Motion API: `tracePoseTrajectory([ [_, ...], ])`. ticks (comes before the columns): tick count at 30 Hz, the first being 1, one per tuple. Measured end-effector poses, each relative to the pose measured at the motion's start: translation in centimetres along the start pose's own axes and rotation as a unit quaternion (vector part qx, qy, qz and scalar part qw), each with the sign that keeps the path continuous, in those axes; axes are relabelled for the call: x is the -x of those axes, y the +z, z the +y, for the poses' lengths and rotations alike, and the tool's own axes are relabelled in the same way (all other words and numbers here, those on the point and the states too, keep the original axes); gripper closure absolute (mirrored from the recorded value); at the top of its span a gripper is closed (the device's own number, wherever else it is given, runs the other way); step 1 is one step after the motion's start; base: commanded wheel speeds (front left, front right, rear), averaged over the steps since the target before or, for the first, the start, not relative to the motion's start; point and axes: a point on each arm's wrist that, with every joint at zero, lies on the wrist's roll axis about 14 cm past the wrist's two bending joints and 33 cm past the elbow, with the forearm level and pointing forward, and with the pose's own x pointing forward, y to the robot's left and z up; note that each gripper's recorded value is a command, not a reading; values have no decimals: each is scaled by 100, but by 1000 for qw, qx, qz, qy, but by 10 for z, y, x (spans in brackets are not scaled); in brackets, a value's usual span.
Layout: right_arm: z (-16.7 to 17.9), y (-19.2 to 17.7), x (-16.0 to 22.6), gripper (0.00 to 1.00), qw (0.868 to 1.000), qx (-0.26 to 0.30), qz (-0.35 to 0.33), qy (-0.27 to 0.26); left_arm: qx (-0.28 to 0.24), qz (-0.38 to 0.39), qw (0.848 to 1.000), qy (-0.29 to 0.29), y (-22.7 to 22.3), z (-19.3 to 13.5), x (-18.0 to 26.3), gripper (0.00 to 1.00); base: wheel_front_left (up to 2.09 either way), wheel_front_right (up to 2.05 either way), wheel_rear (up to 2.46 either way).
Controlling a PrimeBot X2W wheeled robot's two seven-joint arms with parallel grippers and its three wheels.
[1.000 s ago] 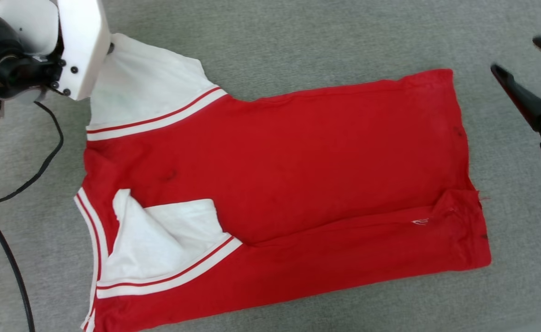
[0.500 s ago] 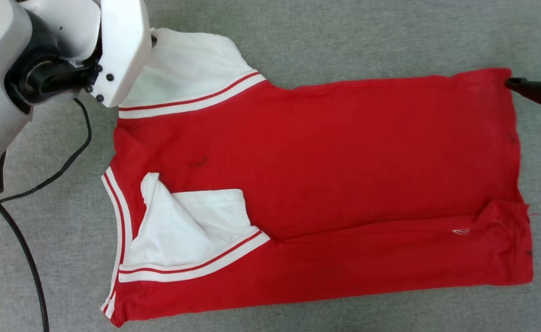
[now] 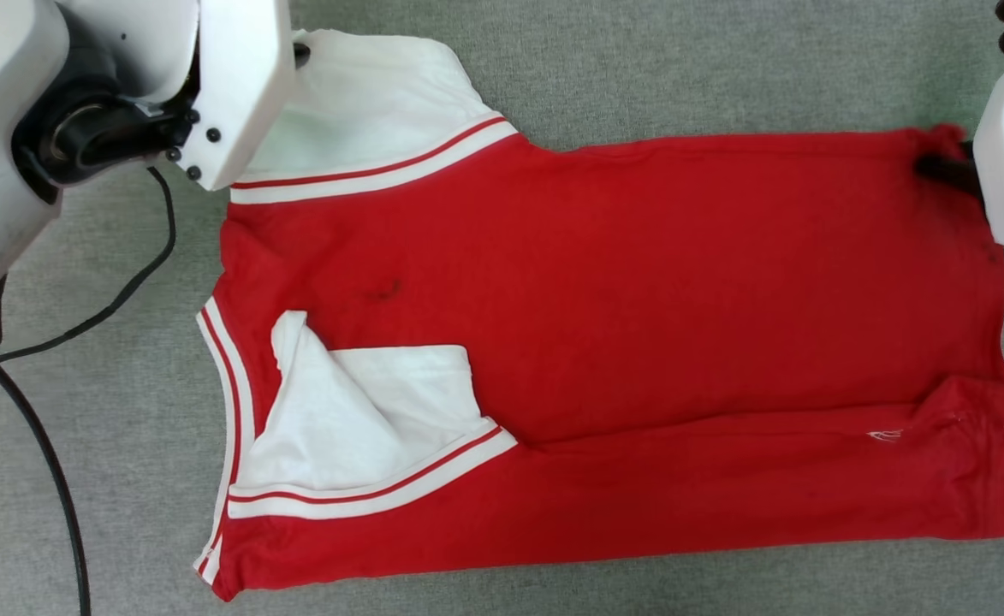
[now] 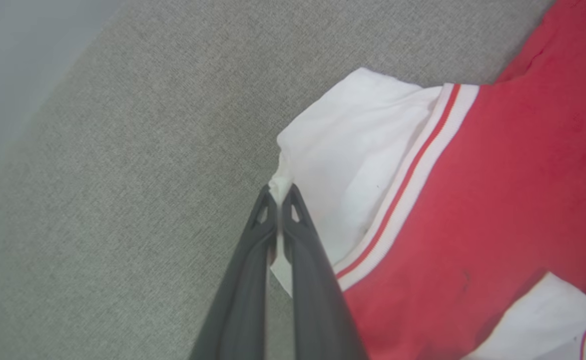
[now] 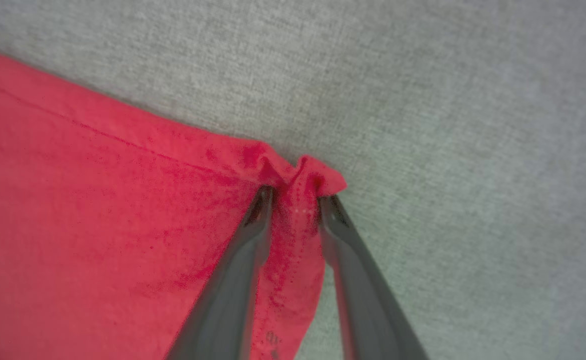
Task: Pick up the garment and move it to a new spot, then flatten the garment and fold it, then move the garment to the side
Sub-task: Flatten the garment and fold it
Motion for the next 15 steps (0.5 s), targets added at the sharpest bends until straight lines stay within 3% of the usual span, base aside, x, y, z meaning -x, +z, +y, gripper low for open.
tracePoseTrajectory([
  [5, 0, 11, 17, 100, 999, -7, -51, -2, 2, -26, 1000, 11, 9, 1, 17, 100, 0, 0, 0],
  [15, 13, 21, 73, 100, 988, 15, -156, -7, -20, -56, 998, 15, 7, -27, 66, 100, 0, 0, 0],
])
